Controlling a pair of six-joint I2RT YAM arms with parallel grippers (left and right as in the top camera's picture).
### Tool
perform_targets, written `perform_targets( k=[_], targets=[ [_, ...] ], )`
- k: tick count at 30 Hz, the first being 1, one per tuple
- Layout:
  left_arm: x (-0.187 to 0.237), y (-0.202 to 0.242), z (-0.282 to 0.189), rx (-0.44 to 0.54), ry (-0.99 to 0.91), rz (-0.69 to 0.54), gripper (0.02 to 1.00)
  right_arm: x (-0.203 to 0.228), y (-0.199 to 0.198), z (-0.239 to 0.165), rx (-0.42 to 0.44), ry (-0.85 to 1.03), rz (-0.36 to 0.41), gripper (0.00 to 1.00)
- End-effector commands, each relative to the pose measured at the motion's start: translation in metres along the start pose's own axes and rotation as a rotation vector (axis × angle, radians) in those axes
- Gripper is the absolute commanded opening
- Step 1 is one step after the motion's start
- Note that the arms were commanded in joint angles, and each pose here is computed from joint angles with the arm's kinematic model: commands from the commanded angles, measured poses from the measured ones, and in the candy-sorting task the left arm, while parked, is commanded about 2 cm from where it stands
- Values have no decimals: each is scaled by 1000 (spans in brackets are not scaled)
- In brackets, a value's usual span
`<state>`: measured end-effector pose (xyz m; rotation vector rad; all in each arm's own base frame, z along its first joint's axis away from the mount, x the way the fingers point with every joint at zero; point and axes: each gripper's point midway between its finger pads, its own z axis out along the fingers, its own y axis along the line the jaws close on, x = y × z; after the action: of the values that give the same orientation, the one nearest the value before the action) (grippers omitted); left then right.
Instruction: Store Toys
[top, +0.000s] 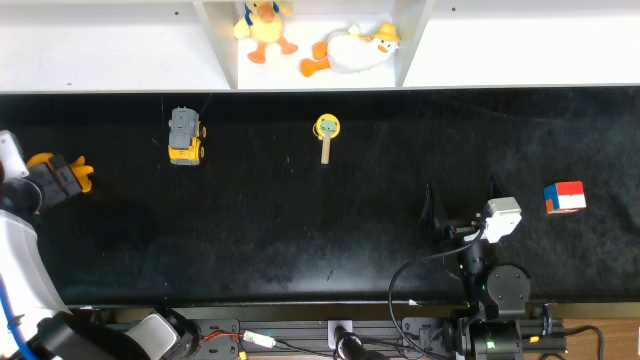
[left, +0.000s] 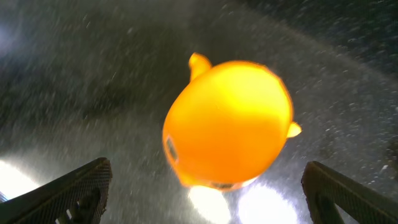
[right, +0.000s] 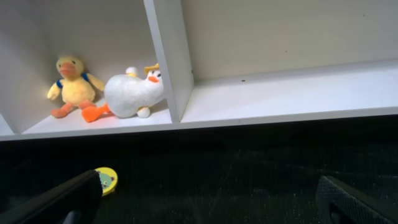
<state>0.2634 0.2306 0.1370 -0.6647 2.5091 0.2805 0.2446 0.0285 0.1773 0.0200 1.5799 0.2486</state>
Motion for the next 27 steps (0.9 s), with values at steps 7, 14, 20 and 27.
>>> perform_targets(
  k=[7, 14, 20, 27],
  targets=[
    [-2, -14, 26, 107, 18, 69, 899, 4, 0, 0, 0, 3, 4, 996],
    [-4, -12, 31, 105, 13, 67, 761, 4, 0, 0, 0, 2, 4, 996],
    [-9, -11, 31, 101, -4, 62, 658, 4, 0, 0, 0, 3, 4, 996],
    [-14, -10, 30, 95, -24, 40, 494, 4, 0, 0, 0, 2, 4, 996]
  ],
)
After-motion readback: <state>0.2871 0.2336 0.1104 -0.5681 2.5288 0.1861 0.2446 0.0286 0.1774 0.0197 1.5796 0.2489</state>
